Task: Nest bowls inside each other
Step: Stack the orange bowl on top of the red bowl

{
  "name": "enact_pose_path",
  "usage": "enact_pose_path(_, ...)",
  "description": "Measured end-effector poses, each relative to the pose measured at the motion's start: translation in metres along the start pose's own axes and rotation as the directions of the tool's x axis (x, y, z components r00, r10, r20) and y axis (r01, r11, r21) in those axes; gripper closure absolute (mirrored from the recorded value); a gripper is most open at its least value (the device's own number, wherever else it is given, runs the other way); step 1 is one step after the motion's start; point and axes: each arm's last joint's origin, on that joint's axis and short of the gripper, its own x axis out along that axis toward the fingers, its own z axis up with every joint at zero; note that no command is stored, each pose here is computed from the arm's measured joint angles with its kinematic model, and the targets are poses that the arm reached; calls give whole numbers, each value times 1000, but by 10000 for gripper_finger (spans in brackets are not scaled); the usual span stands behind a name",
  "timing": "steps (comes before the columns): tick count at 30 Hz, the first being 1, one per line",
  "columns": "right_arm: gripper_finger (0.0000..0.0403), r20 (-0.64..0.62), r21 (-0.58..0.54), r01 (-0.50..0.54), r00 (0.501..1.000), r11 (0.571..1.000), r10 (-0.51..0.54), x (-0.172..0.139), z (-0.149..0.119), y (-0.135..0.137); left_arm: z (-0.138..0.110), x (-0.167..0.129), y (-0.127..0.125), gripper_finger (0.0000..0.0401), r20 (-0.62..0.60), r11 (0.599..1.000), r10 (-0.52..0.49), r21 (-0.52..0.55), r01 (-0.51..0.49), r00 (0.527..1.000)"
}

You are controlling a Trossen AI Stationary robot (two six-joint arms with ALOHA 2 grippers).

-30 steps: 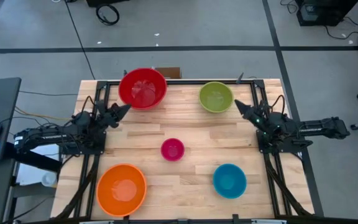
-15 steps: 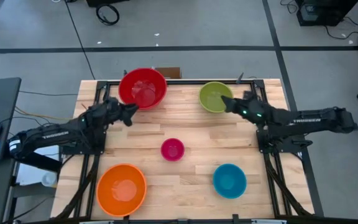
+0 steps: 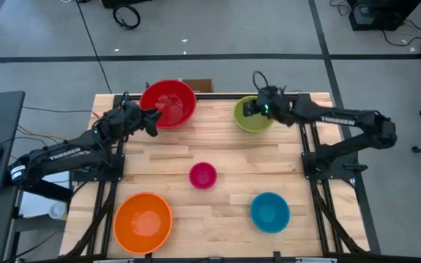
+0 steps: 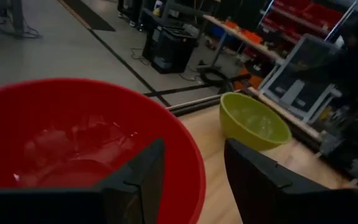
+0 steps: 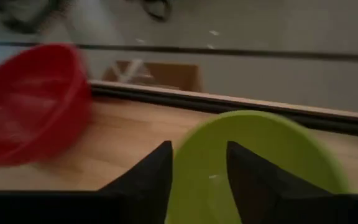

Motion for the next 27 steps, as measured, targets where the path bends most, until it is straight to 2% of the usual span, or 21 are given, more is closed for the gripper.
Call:
enact_pose_path(3, 217, -133, 40, 3, 991, 999, 3, 13, 15, -2, 5, -1, -1, 232, 2, 1000, 10, 6, -10, 1000)
enact_pose_path(6, 208, -276, 57, -53, 959, 997, 67, 28, 19, 2, 5, -1, -1, 232, -2, 1000, 6, 3, -6, 1000)
enact_pose_path(9, 208, -353, 21, -118, 928, 993, 118, 39, 17, 11, 3, -2, -4, 232, -44, 998, -69, 1, 69, 997)
enact_pose_path(11, 208, -389, -16, -149, 912, 989, 131, 46, 13, 17, 1, -2, -8, 232, -89, 985, -170, -5, 170, 981)
enact_pose_path(13, 209, -415, -34, -159, 901, 987, 131, 53, 10, 22, -1, -3, -12, 232, -138, 961, -276, -16, 277, 951)
enact_pose_path(15, 209, -422, -35, -171, 895, 985, 141, 58, 9, 27, -4, -5, -15, 232, -184, 940, -340, -25, 341, 922)
enact_pose_path(21, 209, -416, -7, -211, 890, 978, 188, 63, 3, 40, -10, -7, -21, 232, -237, 927, -374, -64, 370, 897)
enact_pose_path(27, 209, -406, 15, -233, 887, 972, 219, 53, -1, 50, -13, -9, -24, 232, -262, 917, -395, -162, 364, 881)
